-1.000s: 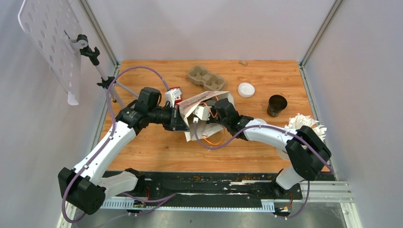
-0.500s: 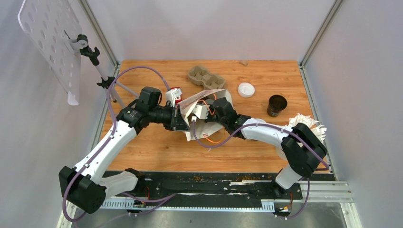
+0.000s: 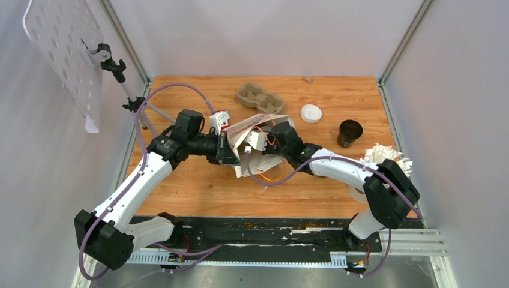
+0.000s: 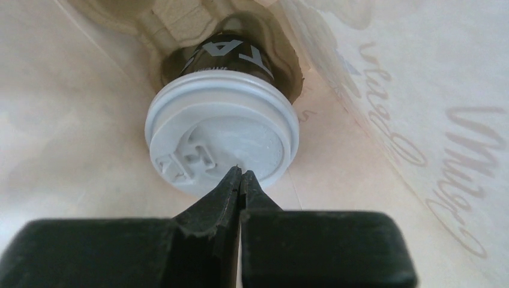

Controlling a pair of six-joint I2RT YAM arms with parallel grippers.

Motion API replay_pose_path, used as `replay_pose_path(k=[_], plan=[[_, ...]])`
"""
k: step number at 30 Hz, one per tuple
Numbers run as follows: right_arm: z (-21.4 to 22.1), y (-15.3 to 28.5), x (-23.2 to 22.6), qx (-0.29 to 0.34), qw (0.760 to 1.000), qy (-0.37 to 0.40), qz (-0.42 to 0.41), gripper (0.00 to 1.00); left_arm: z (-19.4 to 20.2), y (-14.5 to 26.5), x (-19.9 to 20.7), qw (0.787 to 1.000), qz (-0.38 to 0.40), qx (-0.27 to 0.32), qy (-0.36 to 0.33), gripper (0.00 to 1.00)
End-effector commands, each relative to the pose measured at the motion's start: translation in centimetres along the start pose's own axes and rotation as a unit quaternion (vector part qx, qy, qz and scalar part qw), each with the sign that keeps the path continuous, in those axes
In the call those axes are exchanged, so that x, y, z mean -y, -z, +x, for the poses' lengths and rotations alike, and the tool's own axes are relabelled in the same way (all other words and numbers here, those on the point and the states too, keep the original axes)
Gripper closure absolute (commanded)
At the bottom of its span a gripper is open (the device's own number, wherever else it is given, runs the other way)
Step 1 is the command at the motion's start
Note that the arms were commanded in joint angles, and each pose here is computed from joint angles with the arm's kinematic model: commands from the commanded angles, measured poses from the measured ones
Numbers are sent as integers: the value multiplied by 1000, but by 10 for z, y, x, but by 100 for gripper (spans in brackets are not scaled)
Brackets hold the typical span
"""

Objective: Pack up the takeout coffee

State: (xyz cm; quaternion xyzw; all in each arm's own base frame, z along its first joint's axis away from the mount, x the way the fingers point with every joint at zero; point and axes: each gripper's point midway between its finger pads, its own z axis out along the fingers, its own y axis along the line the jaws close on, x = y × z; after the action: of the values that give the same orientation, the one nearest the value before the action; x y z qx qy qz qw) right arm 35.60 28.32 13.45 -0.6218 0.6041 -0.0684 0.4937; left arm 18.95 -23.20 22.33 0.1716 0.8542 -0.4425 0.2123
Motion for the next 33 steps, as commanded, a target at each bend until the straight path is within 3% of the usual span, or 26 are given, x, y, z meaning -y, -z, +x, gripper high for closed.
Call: replay_pose_path(k=[1, 8, 19, 28, 33], plan=[[-11, 32, 13, 12, 1000, -29, -3, 98, -7, 5, 13, 1000, 13, 8, -2, 100], [-7, 66, 0, 15, 999, -37, -34, 98, -7, 6, 18, 1000, 25, 4, -4, 100], [-49, 123, -15, 75, 984, -54, -149, 89, -21, 5, 31, 998, 47, 25, 26, 100], [-60, 158, -20, 78, 972, -130, -178, 73, -27, 7, 23, 999, 6, 24, 42, 100], [-93, 184, -3, 139, 955, -210, -160, 55, -31, 11, 16, 998, -24, 29, 45, 100]])
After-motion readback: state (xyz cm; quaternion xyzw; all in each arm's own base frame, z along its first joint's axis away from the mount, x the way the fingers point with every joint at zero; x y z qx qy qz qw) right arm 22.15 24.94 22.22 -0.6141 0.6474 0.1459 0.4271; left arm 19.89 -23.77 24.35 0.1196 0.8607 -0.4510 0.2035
